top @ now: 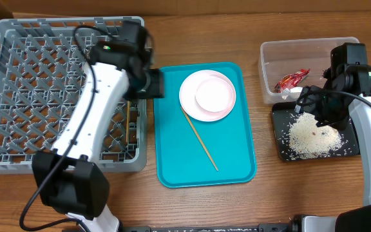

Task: Sort waste into correct bins and load items into the dishwasher
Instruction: 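Return the left gripper to the tray and grasp the second chopstick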

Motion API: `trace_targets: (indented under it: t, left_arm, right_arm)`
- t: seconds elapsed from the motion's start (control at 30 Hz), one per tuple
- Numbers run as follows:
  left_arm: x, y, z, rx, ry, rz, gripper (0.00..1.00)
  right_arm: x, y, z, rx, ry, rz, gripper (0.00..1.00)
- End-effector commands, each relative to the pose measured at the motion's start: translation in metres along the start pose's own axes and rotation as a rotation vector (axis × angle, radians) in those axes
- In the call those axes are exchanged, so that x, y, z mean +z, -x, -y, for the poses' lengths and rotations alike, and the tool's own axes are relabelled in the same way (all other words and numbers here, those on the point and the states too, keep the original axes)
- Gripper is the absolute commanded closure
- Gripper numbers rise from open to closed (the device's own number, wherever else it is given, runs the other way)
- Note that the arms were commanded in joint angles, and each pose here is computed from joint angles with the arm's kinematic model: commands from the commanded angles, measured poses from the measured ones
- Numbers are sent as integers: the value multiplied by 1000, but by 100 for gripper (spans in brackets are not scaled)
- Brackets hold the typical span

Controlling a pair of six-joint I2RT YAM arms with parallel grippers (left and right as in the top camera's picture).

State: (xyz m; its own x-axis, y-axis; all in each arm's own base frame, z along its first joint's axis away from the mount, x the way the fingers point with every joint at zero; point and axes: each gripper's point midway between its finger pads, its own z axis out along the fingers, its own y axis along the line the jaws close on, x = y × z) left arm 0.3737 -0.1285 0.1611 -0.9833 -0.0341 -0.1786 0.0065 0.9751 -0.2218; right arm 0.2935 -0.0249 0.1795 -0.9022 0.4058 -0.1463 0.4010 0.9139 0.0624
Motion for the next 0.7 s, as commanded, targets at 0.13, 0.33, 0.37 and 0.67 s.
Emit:
trace_targets:
  t: [0.13,0.33,0.37,0.67]
  left_arm:
    - [27,-47,80,-234,-12,-45,24]
    - [61,-77,91,-269,68,-29,20]
    - [70,-82,91,-263,85,-20,20]
    - [120,-99,76,-265,125,25,22]
  right_arm:
    - [-5,4,2,2,-2,26,24]
    - [-5,4,2,2,-2,26,24]
    - [-5,4,2,2,-2,26,24]
    - [-5,4,2,2,-2,26,23]
